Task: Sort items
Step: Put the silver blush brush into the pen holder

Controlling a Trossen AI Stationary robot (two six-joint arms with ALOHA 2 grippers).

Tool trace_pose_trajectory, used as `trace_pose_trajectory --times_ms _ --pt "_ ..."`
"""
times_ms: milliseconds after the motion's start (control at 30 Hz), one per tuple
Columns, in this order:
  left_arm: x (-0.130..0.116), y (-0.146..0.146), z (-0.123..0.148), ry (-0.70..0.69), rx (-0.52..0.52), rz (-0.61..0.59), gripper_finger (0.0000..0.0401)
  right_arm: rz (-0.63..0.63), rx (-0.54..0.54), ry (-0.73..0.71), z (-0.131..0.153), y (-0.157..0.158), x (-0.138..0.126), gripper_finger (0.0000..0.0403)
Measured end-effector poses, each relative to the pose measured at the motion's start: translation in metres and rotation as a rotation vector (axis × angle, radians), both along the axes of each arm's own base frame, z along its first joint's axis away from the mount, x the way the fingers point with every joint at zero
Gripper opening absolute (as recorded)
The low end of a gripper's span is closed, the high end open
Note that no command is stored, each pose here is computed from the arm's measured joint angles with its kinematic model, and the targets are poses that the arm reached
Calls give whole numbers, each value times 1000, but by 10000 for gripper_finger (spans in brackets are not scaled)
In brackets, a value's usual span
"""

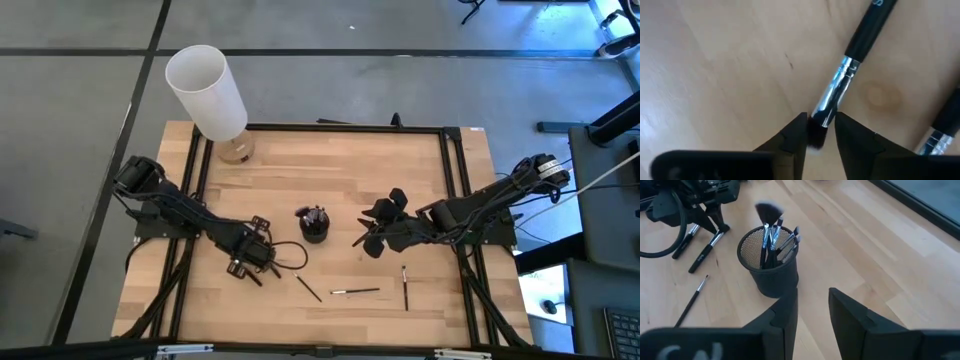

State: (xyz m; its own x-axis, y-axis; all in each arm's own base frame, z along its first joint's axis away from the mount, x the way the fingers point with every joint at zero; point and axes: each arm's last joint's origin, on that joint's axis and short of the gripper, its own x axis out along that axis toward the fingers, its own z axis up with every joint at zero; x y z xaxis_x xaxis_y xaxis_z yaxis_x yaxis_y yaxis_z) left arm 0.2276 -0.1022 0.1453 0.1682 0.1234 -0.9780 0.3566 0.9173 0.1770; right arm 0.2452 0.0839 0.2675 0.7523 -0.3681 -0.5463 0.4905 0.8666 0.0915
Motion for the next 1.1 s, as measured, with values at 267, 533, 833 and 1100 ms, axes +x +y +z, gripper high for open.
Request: trace_pose_trajectory --times_ms 267,533,833,1100 --pt "-7 3 0 73 41 -22 17 13 -7 11 0 0 0 110" --pt "-6 4 5 79 86 -14 2 34 -40 25 0 0 0 110" --pt "20 -6 69 -25 270 -78 2 14 -65 -8 8 -3 -5 110" --pt "20 -5 70 6 143 23 15 16 -65 -10 9 -4 -5 110"
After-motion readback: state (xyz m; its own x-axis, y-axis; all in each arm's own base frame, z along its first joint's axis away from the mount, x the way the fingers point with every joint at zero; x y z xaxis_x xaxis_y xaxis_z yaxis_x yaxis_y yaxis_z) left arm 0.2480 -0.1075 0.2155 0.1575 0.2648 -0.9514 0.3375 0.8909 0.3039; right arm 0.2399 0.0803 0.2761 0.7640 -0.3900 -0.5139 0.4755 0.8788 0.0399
